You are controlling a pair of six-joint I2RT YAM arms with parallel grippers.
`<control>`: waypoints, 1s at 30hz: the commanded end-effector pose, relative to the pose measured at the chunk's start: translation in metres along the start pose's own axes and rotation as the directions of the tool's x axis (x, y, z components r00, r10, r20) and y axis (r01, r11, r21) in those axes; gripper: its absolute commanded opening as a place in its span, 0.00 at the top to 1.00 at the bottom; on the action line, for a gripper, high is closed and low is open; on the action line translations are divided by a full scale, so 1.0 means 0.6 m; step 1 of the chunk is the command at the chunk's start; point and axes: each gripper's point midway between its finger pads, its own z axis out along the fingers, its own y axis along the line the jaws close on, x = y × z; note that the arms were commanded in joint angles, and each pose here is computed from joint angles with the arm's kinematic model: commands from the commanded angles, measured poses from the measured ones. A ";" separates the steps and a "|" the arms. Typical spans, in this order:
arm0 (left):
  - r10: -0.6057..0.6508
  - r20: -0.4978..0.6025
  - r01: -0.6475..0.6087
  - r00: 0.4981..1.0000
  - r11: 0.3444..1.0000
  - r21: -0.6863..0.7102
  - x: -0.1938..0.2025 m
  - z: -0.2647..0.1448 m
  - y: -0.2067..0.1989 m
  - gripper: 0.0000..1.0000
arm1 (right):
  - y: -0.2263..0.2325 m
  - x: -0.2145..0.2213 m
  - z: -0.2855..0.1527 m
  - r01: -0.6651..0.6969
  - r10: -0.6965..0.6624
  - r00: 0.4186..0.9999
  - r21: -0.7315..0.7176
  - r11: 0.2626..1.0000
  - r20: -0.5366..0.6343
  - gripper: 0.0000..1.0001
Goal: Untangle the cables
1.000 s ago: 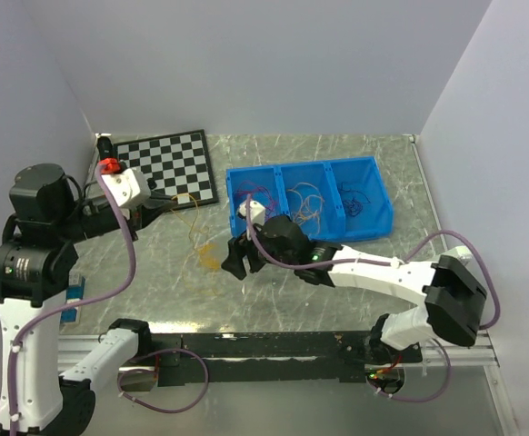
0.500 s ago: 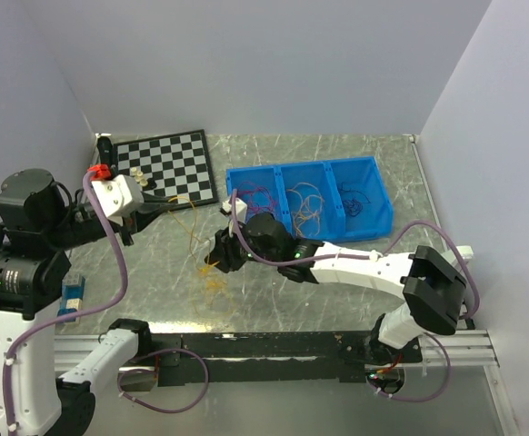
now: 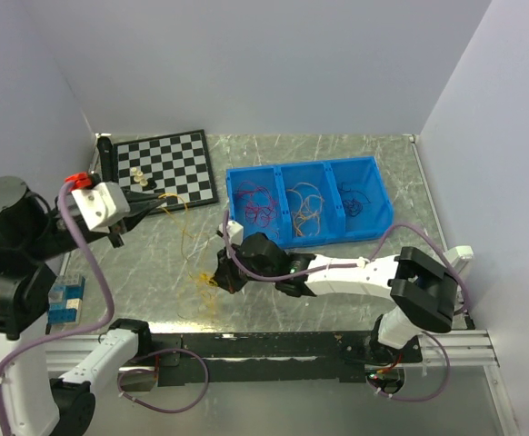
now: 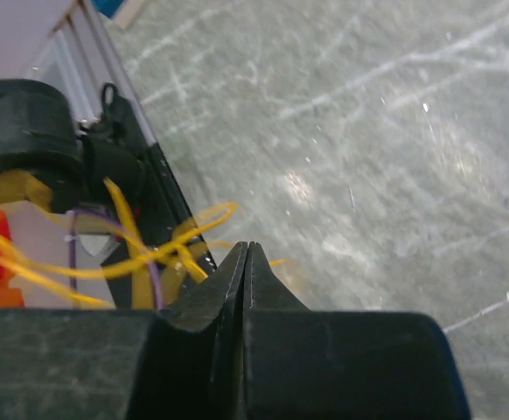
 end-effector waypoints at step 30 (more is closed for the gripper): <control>0.136 0.148 -0.127 0.980 0.990 -0.065 -0.093 -0.029 0.000 0.99 | 0.082 -0.044 -0.037 0.129 -0.094 0.978 -0.183 0.975 0.188 0.47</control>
